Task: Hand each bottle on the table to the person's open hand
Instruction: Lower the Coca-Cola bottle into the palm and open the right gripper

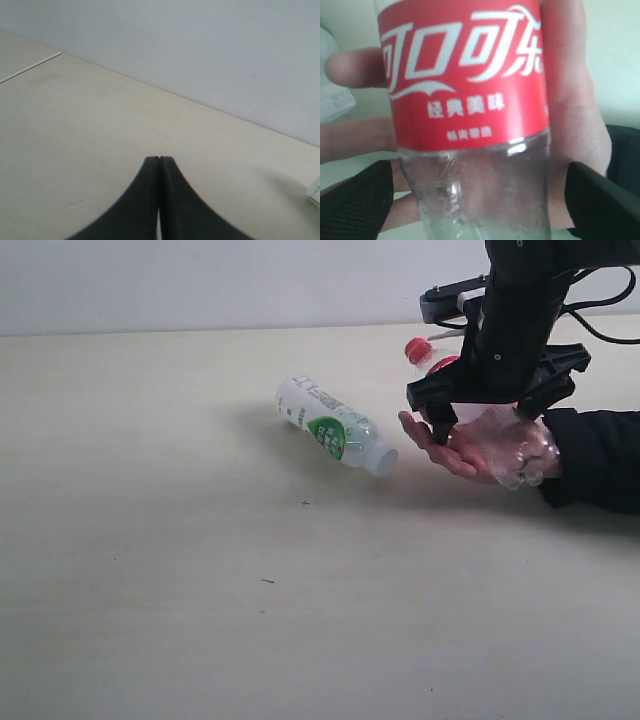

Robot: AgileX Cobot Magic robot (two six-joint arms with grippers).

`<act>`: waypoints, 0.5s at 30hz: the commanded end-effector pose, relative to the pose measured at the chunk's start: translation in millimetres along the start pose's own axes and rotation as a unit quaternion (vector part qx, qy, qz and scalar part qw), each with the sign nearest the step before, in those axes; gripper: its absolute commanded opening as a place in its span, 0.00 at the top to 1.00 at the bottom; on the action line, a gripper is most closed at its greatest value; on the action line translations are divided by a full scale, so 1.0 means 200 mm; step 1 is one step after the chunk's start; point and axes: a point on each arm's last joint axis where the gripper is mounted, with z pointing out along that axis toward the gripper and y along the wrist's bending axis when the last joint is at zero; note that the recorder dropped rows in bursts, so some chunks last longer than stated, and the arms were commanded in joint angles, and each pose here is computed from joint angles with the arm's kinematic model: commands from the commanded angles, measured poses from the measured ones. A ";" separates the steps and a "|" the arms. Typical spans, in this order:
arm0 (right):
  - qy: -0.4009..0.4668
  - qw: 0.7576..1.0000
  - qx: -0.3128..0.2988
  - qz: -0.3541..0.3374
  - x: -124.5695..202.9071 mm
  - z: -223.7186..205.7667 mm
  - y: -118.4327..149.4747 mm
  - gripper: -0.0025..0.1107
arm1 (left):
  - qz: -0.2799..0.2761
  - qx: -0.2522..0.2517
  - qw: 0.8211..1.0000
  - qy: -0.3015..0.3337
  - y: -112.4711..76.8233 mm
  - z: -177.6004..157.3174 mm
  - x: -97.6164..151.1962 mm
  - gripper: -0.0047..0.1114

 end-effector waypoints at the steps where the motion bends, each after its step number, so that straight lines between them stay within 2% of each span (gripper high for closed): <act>1: 0.006 1.000 0.011 -0.002 0.00 0.00 -0.02 0.20 | -0.002 -0.001 1.000 0.000 0.00 0.00 0.01 0.96; 15: 0.015 1.000 0.022 -0.011 0.01 0.00 -0.03 0.20 | -0.002 -0.001 1.000 0.000 0.00 0.00 0.01 0.96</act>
